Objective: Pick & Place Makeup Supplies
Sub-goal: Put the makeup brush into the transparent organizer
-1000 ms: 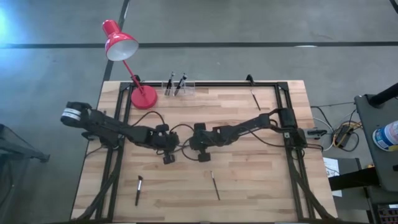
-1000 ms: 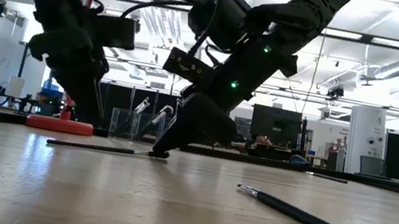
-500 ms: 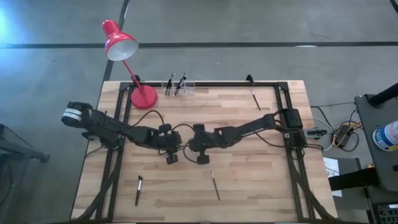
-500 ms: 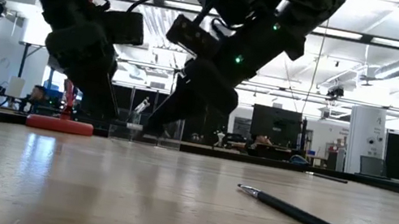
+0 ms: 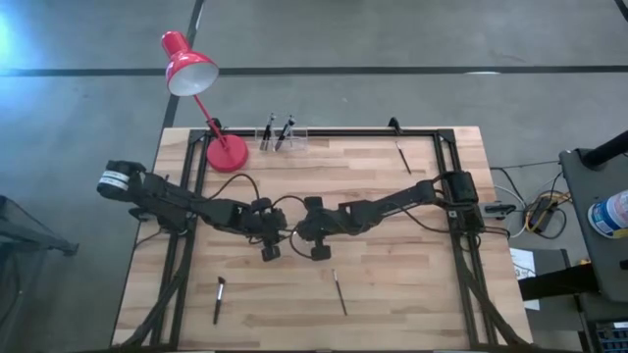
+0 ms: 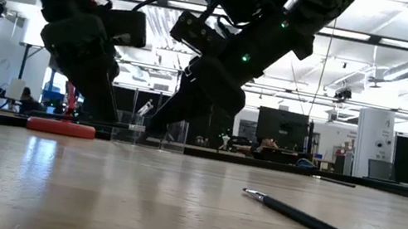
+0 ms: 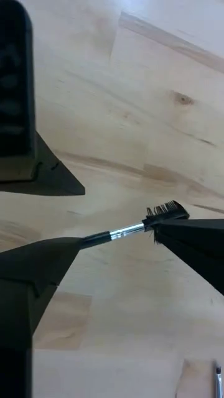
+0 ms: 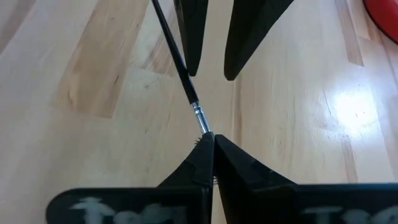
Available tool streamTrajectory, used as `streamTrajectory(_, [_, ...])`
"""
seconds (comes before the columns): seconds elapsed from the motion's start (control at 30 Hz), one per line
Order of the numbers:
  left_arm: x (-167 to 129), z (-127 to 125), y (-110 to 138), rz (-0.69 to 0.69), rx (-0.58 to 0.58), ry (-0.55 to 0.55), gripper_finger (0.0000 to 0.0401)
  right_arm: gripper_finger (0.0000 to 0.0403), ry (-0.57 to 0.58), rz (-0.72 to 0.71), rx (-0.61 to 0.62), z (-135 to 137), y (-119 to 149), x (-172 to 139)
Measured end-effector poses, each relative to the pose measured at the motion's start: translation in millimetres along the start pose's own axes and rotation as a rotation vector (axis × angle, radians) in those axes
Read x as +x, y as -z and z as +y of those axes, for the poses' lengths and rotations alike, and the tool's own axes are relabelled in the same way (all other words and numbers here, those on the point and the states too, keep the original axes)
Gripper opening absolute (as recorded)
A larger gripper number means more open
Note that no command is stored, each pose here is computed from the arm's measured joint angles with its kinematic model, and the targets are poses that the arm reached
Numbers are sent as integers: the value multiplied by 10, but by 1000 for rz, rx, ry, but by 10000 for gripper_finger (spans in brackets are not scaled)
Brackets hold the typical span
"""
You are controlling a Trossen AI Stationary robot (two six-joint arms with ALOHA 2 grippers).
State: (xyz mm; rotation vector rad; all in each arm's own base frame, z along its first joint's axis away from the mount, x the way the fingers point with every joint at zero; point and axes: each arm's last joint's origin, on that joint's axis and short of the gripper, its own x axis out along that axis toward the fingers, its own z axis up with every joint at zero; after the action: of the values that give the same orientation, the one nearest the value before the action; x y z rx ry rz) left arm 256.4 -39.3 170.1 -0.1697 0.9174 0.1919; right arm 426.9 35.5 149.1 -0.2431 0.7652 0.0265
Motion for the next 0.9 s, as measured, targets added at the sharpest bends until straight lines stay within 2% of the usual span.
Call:
streamTrajectory(0.23, [1,-17,-33,-24,-7,37,111,8,2,-3,-2,-1,-6,-1])
streamTrajectory(0.57, [3,-5,-35,-21,-36,35,111,8,7,-25,-7,-5,-28,-1])
streamTrajectory(0.9, [148,10,51,74,-17,33,108,8,6,-30,-6,-5,-34,-4])
